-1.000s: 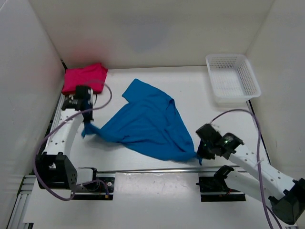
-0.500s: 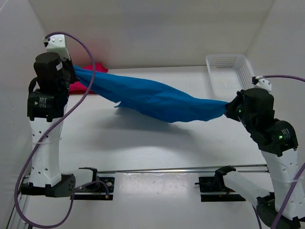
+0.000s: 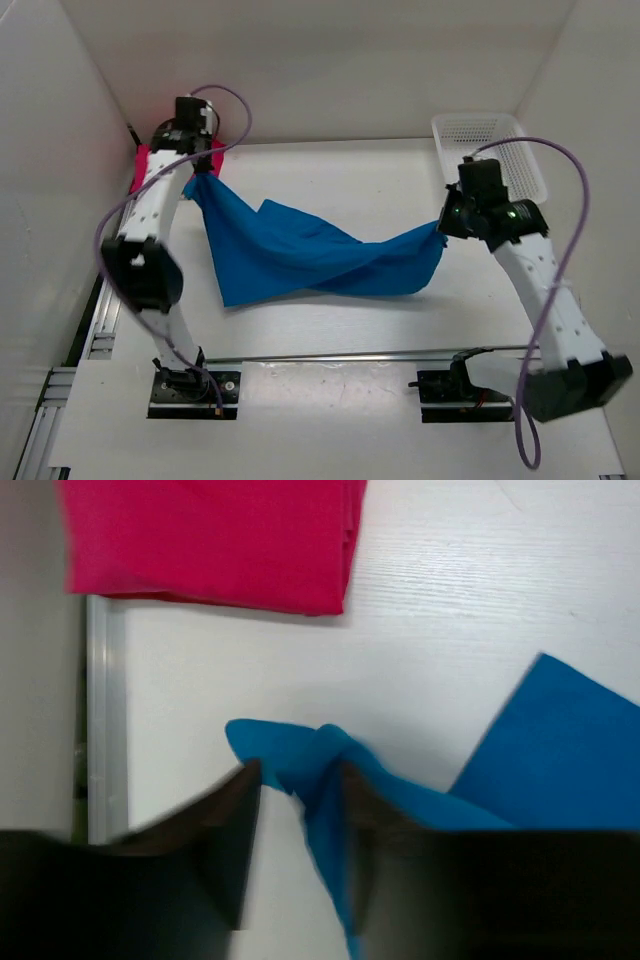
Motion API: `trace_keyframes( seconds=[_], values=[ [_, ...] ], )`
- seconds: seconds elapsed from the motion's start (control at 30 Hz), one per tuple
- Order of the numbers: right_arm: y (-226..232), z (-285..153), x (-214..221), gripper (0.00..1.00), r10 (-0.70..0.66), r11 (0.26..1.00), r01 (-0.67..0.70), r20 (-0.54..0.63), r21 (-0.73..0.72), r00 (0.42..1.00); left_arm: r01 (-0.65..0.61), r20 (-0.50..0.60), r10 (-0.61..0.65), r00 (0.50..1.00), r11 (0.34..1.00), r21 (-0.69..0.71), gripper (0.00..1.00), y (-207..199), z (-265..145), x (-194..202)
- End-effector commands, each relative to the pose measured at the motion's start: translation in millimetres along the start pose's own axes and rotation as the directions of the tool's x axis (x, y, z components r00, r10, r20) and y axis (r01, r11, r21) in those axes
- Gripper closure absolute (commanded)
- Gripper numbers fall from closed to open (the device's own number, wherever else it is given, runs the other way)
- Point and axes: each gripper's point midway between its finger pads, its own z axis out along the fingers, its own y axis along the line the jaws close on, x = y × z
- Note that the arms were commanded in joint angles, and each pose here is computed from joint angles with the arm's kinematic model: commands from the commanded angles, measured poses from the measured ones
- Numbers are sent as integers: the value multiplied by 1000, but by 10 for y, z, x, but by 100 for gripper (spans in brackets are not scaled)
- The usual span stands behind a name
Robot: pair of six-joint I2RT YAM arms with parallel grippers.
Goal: Fold and stack the t-shirts
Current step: Flatten out the tshirt
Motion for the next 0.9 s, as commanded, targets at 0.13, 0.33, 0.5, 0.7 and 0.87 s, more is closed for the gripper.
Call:
trace_keyframes(
  seconds=[0.13, 0.33, 0.5, 0.7, 0.87],
  values=[
    [302, 918, 204, 100, -33, 995, 12, -205, -101, 978, -56, -190, 56, 980, 998, 6, 0, -275, 897, 214],
    [319, 1111, 391, 100, -27, 994, -3, -259, -113, 966, -37, -152, 73, 986, 973, 227, 0, -494, -80, 534],
    [291, 1138, 558, 100, -45, 995, 19, -280, -97, 959, -110, -560, 303, 771, 930, 352, 0, -736, -380, 2403],
    [334, 1112, 604, 100, -74, 994, 49, -273, -95, 959, -108, -555, 315, 770, 921, 374, 0, -873, -145, 2761],
    [264, 1080, 701, 100, -63, 996, 43, -281, -76, 958, -81, -572, 321, 755, 911, 404, 0, -1008, 9, 2843]
  ],
)
